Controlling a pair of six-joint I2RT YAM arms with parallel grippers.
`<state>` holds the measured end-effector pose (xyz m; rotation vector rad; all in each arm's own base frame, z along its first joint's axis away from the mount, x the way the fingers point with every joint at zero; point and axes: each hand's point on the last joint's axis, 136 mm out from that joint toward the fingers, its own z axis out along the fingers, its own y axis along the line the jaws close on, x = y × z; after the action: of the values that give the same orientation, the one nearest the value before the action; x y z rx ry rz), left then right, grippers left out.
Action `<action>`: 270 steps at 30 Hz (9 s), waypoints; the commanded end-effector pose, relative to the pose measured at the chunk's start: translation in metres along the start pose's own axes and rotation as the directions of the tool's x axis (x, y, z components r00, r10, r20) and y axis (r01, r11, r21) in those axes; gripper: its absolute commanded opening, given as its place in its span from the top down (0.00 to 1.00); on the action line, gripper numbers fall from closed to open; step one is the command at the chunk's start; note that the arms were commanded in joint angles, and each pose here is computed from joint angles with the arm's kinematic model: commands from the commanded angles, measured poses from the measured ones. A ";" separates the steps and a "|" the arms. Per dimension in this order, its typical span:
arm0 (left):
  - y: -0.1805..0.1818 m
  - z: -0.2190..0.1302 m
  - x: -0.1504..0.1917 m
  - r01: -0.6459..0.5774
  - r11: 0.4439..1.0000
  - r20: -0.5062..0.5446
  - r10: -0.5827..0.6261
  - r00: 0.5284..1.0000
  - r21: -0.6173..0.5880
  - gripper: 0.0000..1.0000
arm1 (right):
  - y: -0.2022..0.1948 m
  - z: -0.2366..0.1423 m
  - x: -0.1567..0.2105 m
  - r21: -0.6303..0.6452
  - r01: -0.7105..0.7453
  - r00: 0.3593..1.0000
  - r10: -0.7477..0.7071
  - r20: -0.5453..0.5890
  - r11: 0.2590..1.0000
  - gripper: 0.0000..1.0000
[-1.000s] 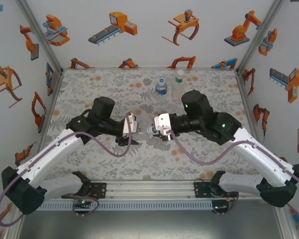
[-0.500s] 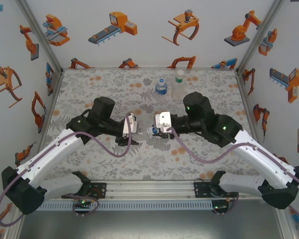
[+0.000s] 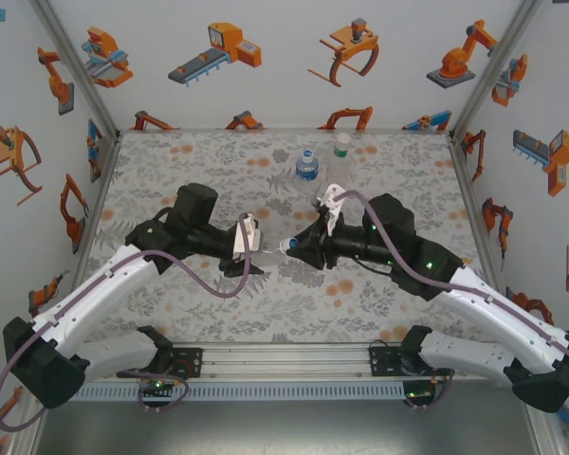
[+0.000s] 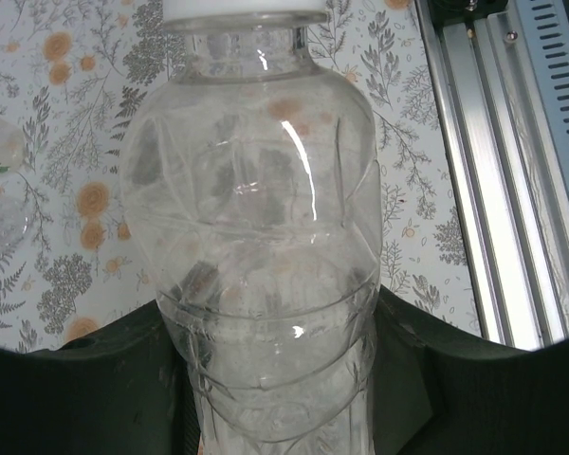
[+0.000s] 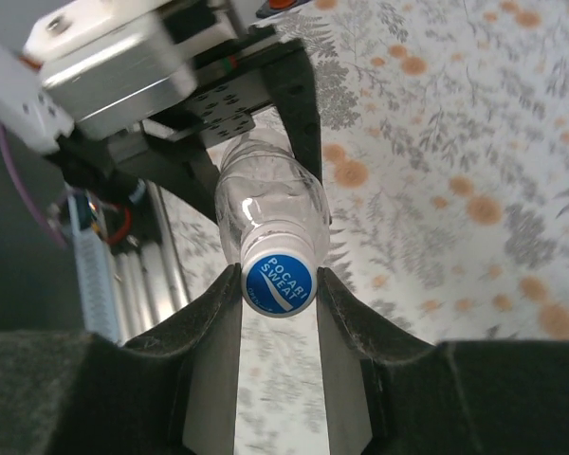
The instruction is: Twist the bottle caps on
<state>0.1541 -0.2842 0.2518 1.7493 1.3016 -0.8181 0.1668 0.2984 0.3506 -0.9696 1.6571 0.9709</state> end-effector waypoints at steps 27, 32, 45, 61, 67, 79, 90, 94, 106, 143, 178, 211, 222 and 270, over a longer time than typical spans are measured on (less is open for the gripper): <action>0.015 -0.003 -0.013 -0.010 0.998 0.020 0.011 1.000 -0.066 1.00 | -0.076 -0.014 0.007 0.374 -0.741 0.654 0.726 0.212 0.558 0.53; 0.013 -0.002 -0.013 0.011 1.000 0.015 -0.010 1.000 -0.028 1.00 | -0.066 -0.024 -0.014 0.370 -0.565 0.818 0.560 0.133 0.737 0.49; -0.033 -0.003 -0.024 0.140 0.922 0.016 -0.156 0.988 0.360 1.00 | 0.003 -0.030 -0.039 0.000 0.192 0.981 -0.192 -0.022 0.981 0.53; -0.060 -0.003 -0.031 0.148 0.832 0.018 -0.186 0.982 0.535 1.00 | 0.082 -0.047 -0.005 -0.501 0.583 0.783 -0.607 0.137 0.639 0.52; -0.060 -0.004 -0.032 0.143 0.832 0.022 -0.182 0.983 0.535 1.00 | 0.081 -0.041 -0.004 -0.501 0.584 0.786 -0.599 0.152 0.639 0.57; -0.060 -0.003 -0.033 0.144 0.830 0.022 -0.185 0.982 0.539 1.00 | 0.084 -0.036 0.000 -0.533 0.558 0.803 -0.575 0.154 0.636 0.57; -0.060 -0.002 -0.033 0.146 0.828 0.024 -0.189 0.982 0.542 1.00 | 0.081 -0.029 0.009 -0.543 0.537 0.809 -0.577 0.115 0.646 0.59; -0.060 -0.003 -0.033 0.146 0.828 0.024 -0.188 0.982 0.541 1.00 | 0.078 -0.028 0.010 -0.526 0.547 0.802 -0.588 0.107 0.651 0.60; -0.061 -0.002 -0.033 0.149 0.825 0.023 -0.192 0.981 0.545 1.00 | 0.077 -0.029 0.010 -0.509 0.561 0.794 -0.598 0.108 0.653 0.61; 0.040 0.005 -0.013 0.186 0.982 0.013 -0.186 0.983 -0.036 1.00 | -0.089 0.008 0.050 0.366 -0.870 0.463 0.801 0.380 0.330 1.00; 0.010 0.001 -0.019 0.125 0.987 0.034 -0.129 0.991 0.098 1.00 | -0.027 -0.019 -0.029 0.186 -0.009 0.999 0.002 0.035 0.982 0.56; 0.115 -0.084 0.026 0.401 0.736 0.068 -0.438 0.896 -0.545 1.00 | -0.047 0.057 0.258 0.665 -0.265 0.622 0.650 -0.436 0.699 0.51; 0.117 -0.079 0.031 0.397 0.750 0.083 -0.420 0.904 -0.529 1.00 | -0.050 0.063 0.284 0.708 -0.233 0.580 0.680 -0.449 0.666 0.55; 0.108 -0.071 0.026 0.396 0.795 0.092 -0.401 0.912 -0.460 1.00 | -0.062 0.064 0.273 0.719 -0.167 0.624 0.637 -0.453 0.675 0.75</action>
<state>0.2718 -0.2242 0.2849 1.0827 1.7790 -0.6060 0.1724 0.2908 0.0394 -0.4555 2.7889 0.2137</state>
